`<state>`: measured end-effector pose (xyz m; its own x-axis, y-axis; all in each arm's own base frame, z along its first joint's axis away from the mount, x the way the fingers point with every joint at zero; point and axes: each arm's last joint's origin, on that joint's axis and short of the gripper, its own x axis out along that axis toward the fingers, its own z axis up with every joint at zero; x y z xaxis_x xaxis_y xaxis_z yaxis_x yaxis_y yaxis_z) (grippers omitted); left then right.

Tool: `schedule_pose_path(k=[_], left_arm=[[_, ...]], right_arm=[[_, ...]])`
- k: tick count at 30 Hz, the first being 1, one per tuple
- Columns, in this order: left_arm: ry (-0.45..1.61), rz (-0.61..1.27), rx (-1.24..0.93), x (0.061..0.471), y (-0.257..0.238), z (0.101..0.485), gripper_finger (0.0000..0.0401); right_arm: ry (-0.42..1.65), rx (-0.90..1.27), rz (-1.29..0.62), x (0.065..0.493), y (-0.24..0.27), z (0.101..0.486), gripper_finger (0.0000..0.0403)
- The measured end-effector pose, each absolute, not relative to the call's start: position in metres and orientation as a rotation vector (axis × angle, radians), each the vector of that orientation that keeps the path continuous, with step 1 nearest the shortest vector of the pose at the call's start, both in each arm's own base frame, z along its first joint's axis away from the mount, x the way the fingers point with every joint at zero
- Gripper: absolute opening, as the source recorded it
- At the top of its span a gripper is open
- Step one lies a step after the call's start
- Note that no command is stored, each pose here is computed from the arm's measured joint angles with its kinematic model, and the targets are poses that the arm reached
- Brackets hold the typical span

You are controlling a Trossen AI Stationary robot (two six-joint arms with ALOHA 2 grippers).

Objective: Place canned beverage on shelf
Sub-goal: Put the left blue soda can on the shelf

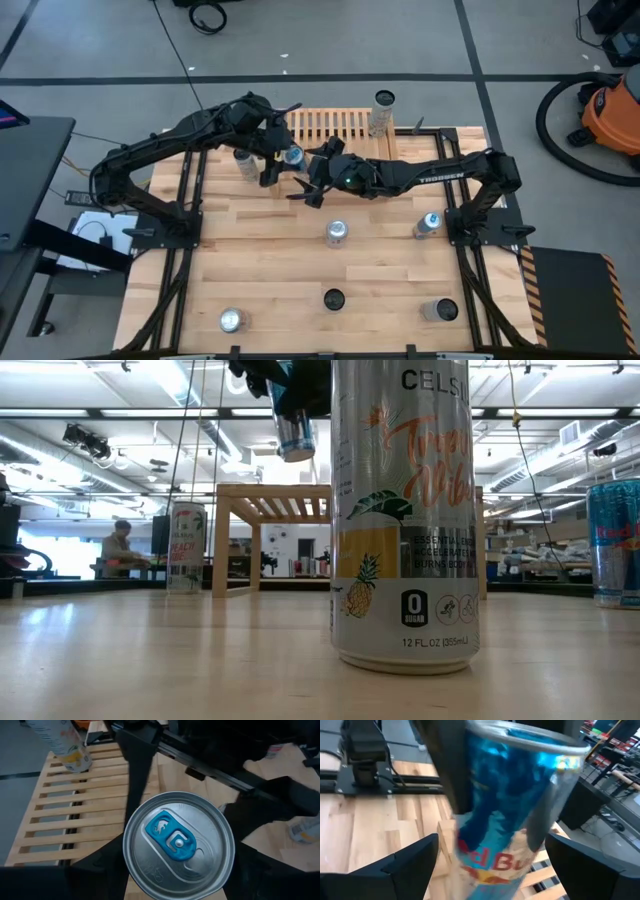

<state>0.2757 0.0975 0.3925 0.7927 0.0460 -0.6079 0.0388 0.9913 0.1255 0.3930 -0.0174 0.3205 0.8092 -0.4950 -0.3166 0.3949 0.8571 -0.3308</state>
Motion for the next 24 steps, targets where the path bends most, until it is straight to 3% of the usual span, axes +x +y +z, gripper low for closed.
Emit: schedule_pose_path(k=[6, 16, 24], left_arm=[[0.654, 0.013, 0.112, 0.2757, 0.0978, 0.3926, 0.0245], [0.657, 0.014, 0.113, 0.2756, 0.0978, 0.3923, 0.0245], [0.659, 0.023, 0.116, 0.2757, 0.098, 0.3923, 0.0245]], right_arm=[[0.398, -0.263, -0.481, 0.3931, -0.0174, 0.3218, 0.0341], [0.395, -0.26, -0.477, 0.3928, -0.0174, 0.3225, 0.0226], [0.395, -0.262, -0.475, 0.3928, -0.0172, 0.3224, 0.0224]])
